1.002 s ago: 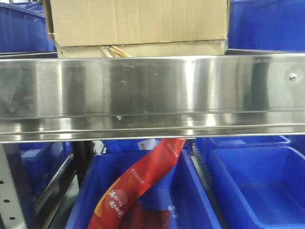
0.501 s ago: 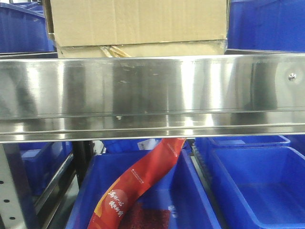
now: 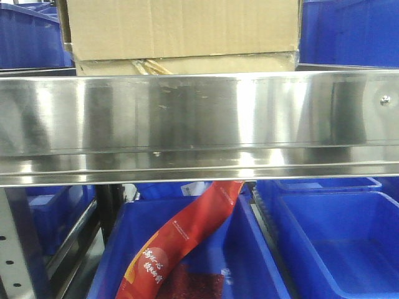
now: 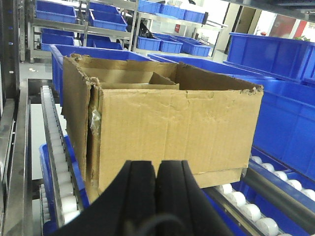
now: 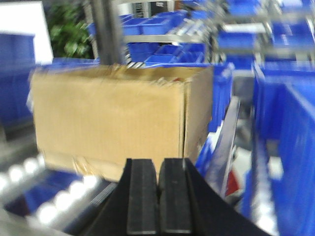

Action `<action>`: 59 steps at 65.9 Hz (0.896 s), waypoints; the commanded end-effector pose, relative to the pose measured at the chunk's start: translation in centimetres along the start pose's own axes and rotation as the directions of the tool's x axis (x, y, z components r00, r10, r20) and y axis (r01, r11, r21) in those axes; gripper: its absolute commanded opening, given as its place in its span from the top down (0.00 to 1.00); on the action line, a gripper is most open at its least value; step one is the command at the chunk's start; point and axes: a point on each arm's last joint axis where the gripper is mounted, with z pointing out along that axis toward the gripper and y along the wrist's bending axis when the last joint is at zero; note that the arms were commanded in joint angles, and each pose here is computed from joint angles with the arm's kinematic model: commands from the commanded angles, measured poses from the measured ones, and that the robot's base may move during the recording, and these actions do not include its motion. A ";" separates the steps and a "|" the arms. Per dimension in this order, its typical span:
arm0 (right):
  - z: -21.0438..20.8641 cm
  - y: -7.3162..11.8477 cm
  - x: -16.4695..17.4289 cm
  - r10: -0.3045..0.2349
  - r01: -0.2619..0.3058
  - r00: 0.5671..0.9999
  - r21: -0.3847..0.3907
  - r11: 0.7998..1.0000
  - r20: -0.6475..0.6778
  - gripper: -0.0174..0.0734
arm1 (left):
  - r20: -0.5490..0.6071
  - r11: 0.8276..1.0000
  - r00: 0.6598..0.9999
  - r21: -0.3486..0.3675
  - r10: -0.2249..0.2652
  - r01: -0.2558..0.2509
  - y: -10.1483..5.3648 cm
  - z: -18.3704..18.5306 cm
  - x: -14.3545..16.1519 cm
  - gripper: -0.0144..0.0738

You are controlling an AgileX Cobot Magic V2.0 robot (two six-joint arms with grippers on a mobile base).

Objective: Stack two boxes on right shelf middle
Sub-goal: 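Open both grippers and withdraw them from the boxes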

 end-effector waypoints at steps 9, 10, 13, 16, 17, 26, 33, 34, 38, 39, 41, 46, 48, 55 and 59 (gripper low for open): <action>-1.5 -0.8 3.6 -0.123 0.120 0.992 0.113 0.986 0.019 0.99 | 0.023 1.000 1.000 0.014 -0.005 0.005 -0.1 -0.2 -0.2 0.96; -1.6 -0.8 3.8 -0.123 0.119 0.992 0.123 0.985 0.030 0.99 | 0.023 1.000 1.000 0.014 -0.005 0.005 -0.1 -0.2 -0.2 0.96; -1.7 -1.1 4.8 -0.150 0.138 0.987 0.174 0.975 0.059 0.99 | 0.023 1.000 1.000 0.014 -0.005 0.005 -0.1 -0.2 -0.2 0.96; -1.8 -1.3 5.5 -0.172 0.150 0.981 0.216 0.965 0.089 0.99 | 0.023 1.000 1.000 0.014 -0.005 0.005 -0.1 -0.2 -0.2 0.96; -1.8 -1.3 5.8 -0.170 0.145 0.981 0.227 0.963 0.093 0.99 | 0.023 1.000 1.000 0.014 -0.005 0.005 -0.1 -0.2 -0.2 0.96; -2.0 -1.9 9.7 -0.092 0.072 0.995 0.303 0.950 0.050 0.99 | 0.023 1.000 1.000 0.014 -0.005 0.005 -0.1 -0.2 -0.2 0.96; -2.3 -1.9 12.4 -0.007 -0.006 0.999 0.317 0.948 0.039 0.99 | 0.023 1.000 1.000 0.014 -0.005 0.005 -0.1 -0.2 -0.2 0.96; -2.3 -1.9 12.8 0.001 -0.011 0.999 0.319 0.948 0.033 0.99 | 0.023 1.000 1.000 0.014 -0.005 0.005 -0.1 -0.2 -0.2 0.96; -2.5 -1.8 13.9 0.005 -0.015 1.000 0.319 0.948 0.031 0.99 | 0.023 1.000 1.000 0.014 -0.005 0.005 -0.1 -0.2 -0.2 0.96; -2.5 -1.8 14.1 0.005 -0.015 1.000 0.319 0.948 0.031 0.99 | 0.023 1.000 1.000 0.014 -0.005 0.005 -0.1 -0.2 -0.2 0.96; -2.6 -1.8 14.6 0.004 -0.015 0.999 0.319 0.948 0.034 0.99 | 0.023 1.000 1.000 0.014 -0.005 0.005 -0.1 -0.2 -0.2 0.96; -3.0 -1.6 15.6 -0.002 -0.015 0.999 0.319 0.948 0.051 0.99 | 0.023 1.000 1.000 0.014 -0.005 0.005 -0.1 -0.2 -0.2 0.96; -3.0 -1.6 15.9 -0.002 -0.015 0.999 0.319 0.948 0.052 0.99 | 0.023 1.000 1.000 0.014 -0.005 0.005 -0.1 -0.2 -0.2 0.96; -3.0 -1.7 15.9 -0.016 0.001 0.999 0.326 0.945 0.042 0.99 | 0.020 1.000 1.000 0.013 -0.005 0.005 -0.1 -0.2 -0.2 0.96; -3.1 -1.7 15.9 -0.028 0.012 0.999 0.339 0.941 0.043 0.99 | 0.025 1.000 1.000 0.015 -0.005 0.005 -0.2 -0.2 -0.3 0.96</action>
